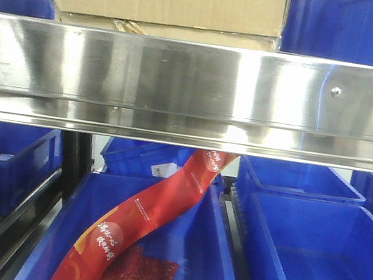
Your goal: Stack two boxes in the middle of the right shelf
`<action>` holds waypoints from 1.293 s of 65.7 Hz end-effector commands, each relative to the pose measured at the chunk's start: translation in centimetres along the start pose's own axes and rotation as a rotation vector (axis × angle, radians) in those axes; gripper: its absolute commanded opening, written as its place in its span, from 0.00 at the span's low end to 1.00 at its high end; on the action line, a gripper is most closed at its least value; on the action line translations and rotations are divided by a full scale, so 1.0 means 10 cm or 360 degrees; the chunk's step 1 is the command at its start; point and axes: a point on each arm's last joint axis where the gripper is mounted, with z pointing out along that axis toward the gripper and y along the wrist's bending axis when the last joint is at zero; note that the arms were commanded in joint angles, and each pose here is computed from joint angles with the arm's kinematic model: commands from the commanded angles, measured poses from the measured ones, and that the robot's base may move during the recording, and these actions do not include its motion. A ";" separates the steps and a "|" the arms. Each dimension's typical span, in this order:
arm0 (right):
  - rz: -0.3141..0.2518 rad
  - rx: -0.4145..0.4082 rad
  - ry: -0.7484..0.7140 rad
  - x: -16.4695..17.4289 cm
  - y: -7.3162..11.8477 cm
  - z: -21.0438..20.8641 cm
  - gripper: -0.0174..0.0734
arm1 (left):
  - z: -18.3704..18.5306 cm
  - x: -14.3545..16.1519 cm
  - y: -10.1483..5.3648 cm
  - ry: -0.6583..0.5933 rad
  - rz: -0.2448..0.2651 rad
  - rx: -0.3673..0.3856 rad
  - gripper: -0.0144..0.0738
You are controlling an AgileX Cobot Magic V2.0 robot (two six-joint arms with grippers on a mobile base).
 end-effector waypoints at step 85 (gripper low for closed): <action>0.0042 0.0014 -0.0056 0.17 0.00 -0.09 0.01 | -0.22 0.98 0.34 -0.0163 0.0279 -0.0271 0.05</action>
